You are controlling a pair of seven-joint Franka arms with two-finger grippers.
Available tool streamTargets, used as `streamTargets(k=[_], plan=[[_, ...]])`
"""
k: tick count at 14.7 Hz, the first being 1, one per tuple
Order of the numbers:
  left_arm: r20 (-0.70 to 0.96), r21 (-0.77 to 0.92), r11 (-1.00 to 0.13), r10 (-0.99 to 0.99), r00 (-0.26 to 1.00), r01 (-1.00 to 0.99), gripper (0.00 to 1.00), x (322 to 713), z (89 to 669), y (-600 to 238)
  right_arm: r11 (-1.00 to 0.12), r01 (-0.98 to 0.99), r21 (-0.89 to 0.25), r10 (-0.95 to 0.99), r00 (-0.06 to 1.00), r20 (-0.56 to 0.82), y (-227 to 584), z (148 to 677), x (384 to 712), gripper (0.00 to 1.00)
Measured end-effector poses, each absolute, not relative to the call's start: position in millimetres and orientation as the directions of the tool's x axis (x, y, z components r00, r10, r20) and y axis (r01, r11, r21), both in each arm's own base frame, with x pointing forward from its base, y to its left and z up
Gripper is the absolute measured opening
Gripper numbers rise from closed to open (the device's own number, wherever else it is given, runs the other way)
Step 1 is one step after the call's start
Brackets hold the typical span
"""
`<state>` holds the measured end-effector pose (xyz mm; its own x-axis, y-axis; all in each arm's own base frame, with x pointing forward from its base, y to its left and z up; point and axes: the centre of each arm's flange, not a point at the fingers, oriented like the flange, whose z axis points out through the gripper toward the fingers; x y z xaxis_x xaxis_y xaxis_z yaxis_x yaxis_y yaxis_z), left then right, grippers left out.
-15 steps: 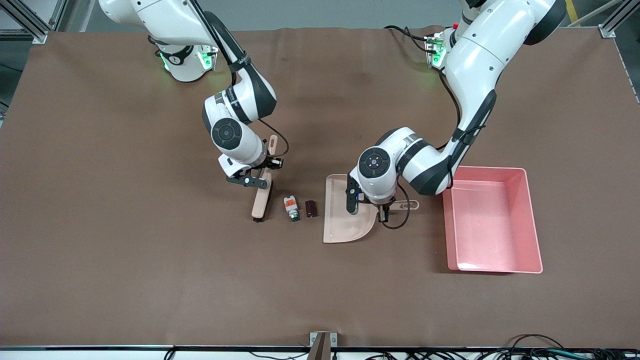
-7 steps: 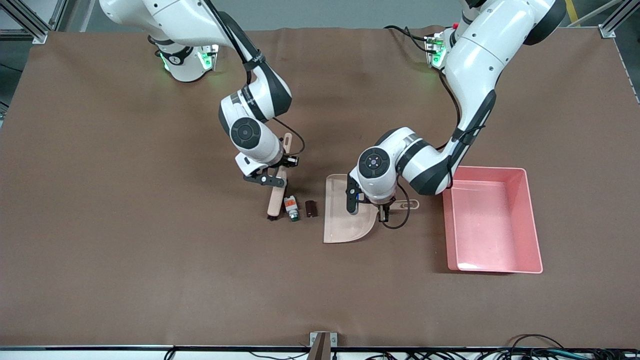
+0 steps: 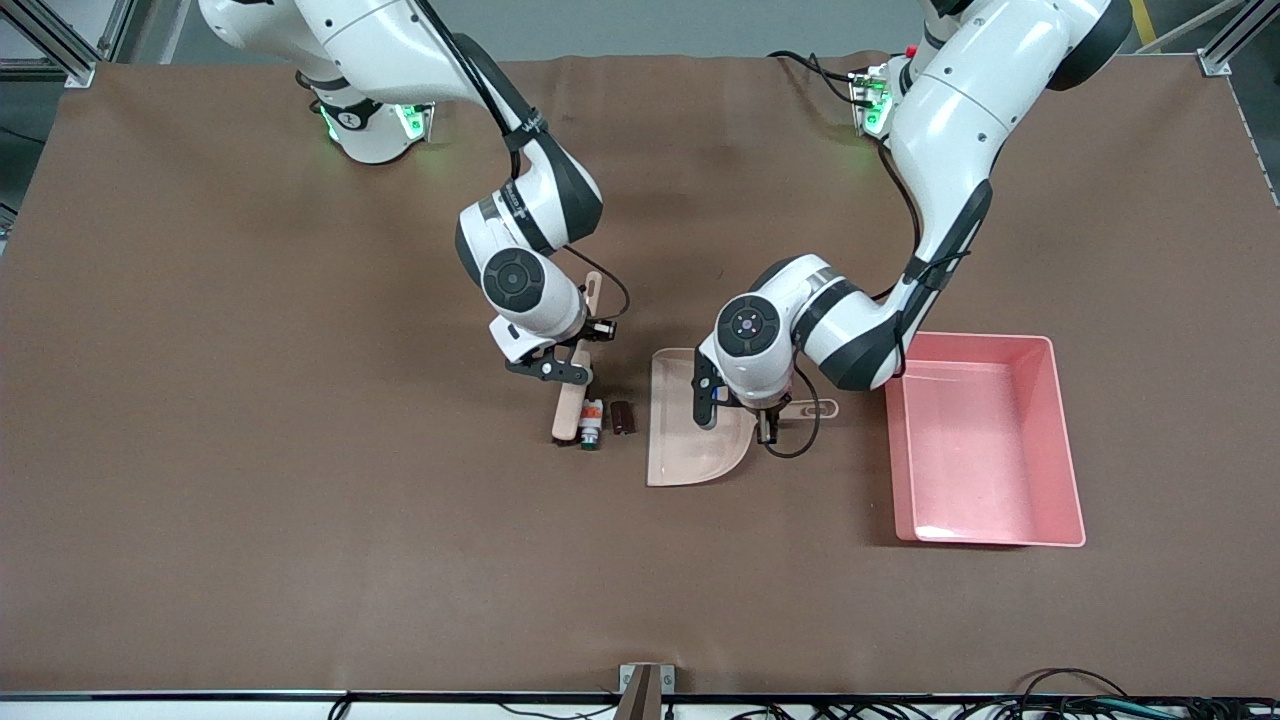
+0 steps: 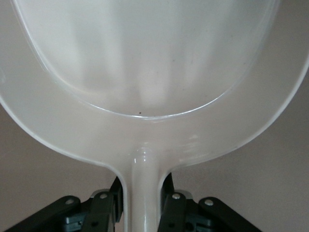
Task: Clean e-waste and dump in bin
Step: 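Sweep the capacitor and component into the dustpan with the right gripper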
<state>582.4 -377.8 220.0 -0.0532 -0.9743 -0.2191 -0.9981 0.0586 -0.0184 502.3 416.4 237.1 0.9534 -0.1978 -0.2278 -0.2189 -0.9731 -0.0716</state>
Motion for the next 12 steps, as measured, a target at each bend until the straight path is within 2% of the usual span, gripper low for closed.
streamTargets(k=[12], plan=[[-0.222,-0.019,0.042,-0.974,-0.037,-0.999,0.33,581.6,218.6,-378.1,-0.952,-0.245,-0.184,-0.188,0.942,-0.279,480.2,243.2,495.5,0.26]])
